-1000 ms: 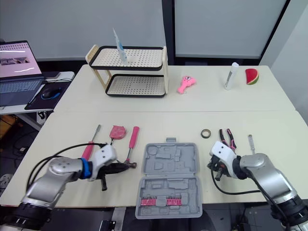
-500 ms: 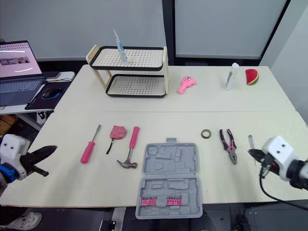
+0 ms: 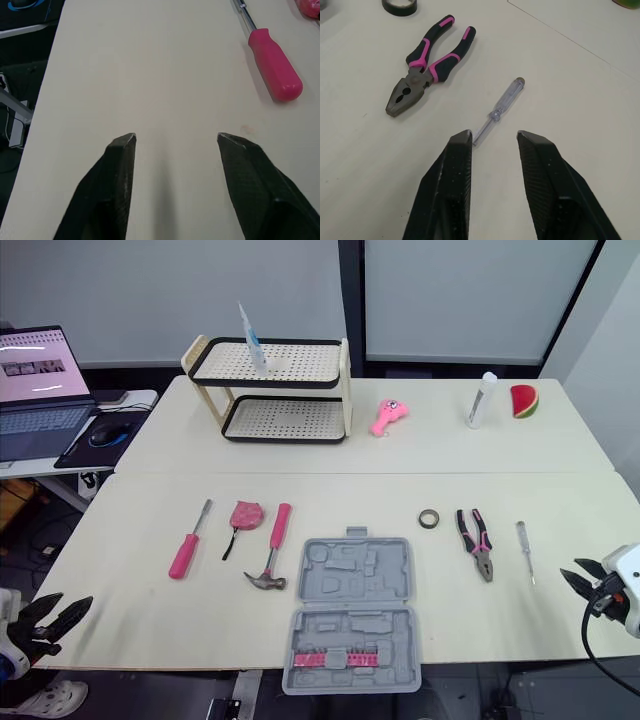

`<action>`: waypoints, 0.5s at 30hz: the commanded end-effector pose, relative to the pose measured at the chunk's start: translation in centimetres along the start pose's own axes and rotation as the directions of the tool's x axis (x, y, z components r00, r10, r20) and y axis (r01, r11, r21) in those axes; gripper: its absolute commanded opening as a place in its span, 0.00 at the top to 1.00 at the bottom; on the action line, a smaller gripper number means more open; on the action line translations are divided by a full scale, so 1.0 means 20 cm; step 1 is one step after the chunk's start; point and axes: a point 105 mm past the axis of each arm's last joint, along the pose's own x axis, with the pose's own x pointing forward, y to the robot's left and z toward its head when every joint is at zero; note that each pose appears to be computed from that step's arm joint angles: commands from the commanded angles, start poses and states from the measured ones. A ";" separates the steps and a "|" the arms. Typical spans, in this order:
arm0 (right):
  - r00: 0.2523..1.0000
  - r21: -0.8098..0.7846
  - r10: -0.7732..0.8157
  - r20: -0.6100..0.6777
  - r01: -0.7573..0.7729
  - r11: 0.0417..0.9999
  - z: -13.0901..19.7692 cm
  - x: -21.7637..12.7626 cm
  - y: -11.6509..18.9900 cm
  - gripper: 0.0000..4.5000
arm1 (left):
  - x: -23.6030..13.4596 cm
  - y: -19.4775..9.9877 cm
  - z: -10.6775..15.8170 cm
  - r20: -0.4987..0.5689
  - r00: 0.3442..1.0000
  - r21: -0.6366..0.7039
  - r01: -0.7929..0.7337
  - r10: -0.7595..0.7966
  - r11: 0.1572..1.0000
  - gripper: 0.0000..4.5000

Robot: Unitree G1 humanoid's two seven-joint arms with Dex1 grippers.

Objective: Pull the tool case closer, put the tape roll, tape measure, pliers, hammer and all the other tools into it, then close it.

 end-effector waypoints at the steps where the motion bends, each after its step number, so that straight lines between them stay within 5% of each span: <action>1: 1.000 -0.020 0.007 0.021 -0.006 1.000 0.04 -0.01 -0.01 0.46 | -0.02 0.02 0.06 0.050 0.998 0.011 -0.025 0.025 1.000 0.16; 3: 1.000 -0.024 0.018 0.020 -0.018 1.000 0.04 0.00 -0.01 0.38 | -0.03 0.02 0.07 0.051 0.998 0.011 -0.024 0.023 1.000 0.02; 9: 0.997 -0.068 0.073 0.036 -0.070 0.995 0.11 0.04 0.02 0.04 | -0.05 -0.03 0.08 0.040 0.998 0.046 0.048 -0.050 0.998 0.00; 13: 0.991 -0.120 0.124 0.042 -0.118 0.986 0.18 0.07 0.05 0.01 | -0.04 -0.13 0.11 0.032 0.988 0.087 0.146 -0.149 0.985 0.00; 15: 0.967 -0.189 0.249 0.055 -0.235 0.954 0.29 0.12 0.15 0.01 | -0.01 -0.28 0.16 0.023 0.951 0.170 0.300 -0.308 0.939 0.00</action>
